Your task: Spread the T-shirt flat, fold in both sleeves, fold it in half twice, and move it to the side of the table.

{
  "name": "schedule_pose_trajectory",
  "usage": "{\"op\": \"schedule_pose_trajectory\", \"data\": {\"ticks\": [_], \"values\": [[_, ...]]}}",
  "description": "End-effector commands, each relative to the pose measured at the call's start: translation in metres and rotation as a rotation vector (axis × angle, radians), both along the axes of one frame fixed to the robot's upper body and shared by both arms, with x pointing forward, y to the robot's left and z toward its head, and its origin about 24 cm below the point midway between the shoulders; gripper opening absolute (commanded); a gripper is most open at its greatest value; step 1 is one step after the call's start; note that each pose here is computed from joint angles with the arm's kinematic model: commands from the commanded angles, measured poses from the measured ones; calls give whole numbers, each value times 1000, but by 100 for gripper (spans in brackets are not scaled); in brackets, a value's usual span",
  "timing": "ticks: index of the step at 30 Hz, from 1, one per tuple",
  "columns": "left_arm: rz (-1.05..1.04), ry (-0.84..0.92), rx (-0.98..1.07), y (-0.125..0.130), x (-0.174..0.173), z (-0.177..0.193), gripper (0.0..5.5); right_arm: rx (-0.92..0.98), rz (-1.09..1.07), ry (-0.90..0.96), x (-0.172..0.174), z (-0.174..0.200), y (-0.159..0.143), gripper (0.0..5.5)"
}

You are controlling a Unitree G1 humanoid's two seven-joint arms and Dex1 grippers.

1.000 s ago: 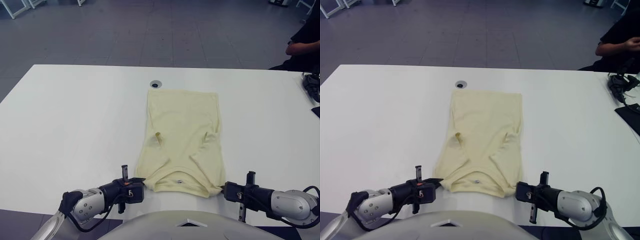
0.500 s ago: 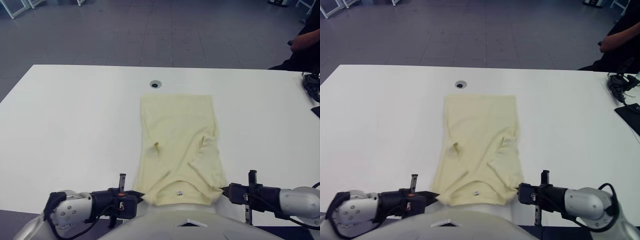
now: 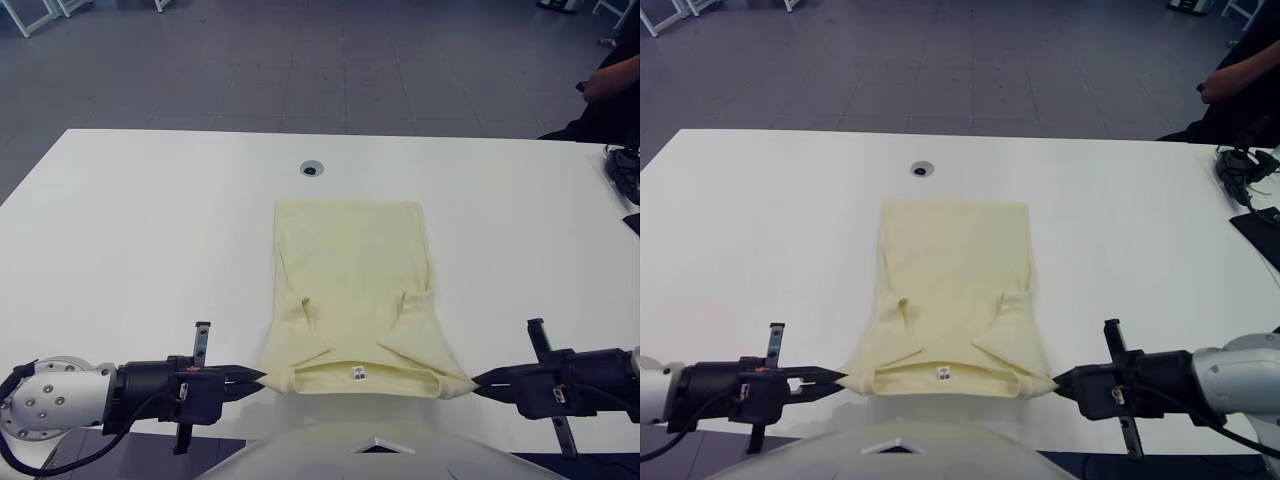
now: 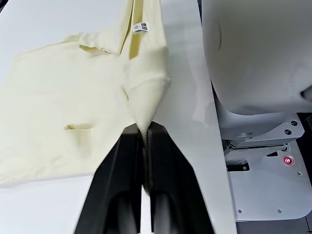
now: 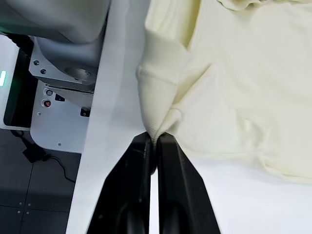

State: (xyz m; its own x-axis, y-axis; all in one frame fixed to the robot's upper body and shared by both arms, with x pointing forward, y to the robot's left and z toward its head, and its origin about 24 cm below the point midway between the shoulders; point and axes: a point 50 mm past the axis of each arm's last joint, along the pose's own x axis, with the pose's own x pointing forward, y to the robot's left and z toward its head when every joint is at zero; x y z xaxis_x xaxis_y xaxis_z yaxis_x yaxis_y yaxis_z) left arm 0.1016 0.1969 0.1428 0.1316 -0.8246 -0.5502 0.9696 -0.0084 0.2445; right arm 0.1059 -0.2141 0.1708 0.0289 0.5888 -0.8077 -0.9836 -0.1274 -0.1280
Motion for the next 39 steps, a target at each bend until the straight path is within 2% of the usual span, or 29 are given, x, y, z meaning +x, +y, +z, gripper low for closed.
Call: {"op": "schedule_pose_trajectory", "data": {"ticks": [1,8,11,16,22,25,32,39], "values": [[-18,-5,-21,-2,0,10,0,-5,37,-16,5,16,5,1],[13,-4,-96,2,16,16,0,32,8,-26,31,35,8,1],[90,-42,-97,10,44,12,0,57,-42,-86,61,38,5,1],[205,-211,-108,10,102,15,0,69,-130,-197,108,37,3,1],[278,-355,-80,-5,158,2,0,41,-205,-241,150,22,2,1],[311,-350,-64,-14,176,-16,0,16,-241,-268,166,9,4,1],[315,-401,-50,-42,203,-47,0,-47,-336,-329,193,-32,11,1],[372,-491,-16,-39,217,-47,0,-16,-429,-457,216,-42,14,1]]}}
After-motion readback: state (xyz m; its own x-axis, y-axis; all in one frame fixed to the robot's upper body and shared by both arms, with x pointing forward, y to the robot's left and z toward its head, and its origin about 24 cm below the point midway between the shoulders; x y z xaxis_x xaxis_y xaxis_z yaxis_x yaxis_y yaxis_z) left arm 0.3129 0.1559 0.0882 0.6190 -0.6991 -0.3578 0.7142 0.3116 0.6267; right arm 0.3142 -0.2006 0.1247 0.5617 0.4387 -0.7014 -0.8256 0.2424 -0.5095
